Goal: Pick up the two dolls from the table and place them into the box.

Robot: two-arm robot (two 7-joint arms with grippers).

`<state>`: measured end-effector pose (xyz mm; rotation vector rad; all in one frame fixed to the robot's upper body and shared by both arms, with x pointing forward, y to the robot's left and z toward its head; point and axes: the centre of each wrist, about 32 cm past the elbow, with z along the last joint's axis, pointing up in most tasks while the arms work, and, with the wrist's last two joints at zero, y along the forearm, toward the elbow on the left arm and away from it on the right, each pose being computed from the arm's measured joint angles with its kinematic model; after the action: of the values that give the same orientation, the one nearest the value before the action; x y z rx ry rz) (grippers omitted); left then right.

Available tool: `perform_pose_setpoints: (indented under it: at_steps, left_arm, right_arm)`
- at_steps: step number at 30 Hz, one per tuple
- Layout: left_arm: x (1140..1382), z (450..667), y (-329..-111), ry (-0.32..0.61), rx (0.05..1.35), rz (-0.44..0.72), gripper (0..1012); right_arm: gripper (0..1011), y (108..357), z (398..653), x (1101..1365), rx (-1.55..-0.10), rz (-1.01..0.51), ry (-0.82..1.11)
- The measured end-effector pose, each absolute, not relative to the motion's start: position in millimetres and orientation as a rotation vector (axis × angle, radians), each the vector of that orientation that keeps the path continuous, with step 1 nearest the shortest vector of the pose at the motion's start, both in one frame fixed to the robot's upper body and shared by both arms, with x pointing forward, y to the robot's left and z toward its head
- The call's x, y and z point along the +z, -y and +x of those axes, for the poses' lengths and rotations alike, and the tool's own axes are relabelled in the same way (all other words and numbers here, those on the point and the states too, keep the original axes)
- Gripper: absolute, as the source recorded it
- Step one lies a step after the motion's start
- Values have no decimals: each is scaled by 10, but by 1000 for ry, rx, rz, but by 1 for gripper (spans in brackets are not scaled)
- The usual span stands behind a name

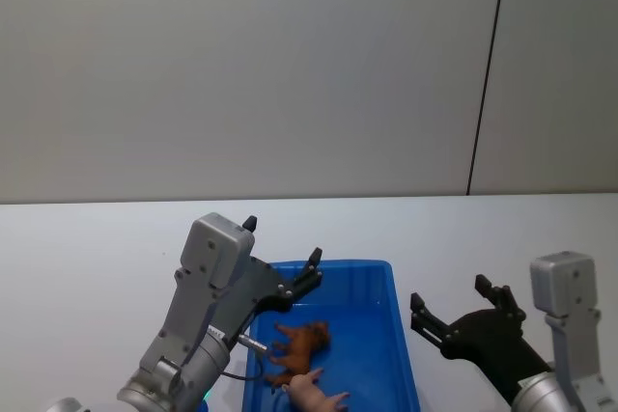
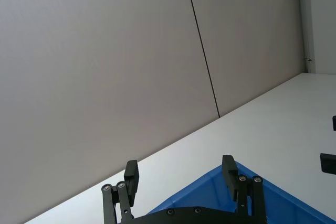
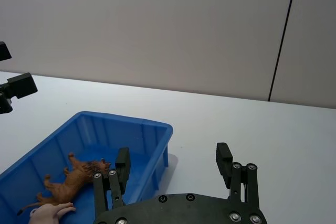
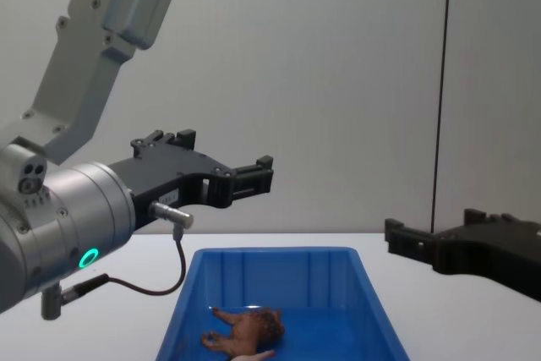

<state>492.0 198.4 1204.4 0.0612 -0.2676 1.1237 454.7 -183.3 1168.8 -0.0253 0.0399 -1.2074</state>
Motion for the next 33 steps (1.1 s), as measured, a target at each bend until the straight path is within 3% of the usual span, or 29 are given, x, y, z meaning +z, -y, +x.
perform_pose_setpoints:
  at_steps: [15,33]
  left_arm:
    - [12039,4907,-2017,250,1129,54,1001]
    - [12051,4778,-2285,129,1191,114,1001]
  right_arm:
    - [1001,1885,4455,11707,-1249,-21,-35]
    - [1001,1901,4425,11713,-1262,-19,-33]
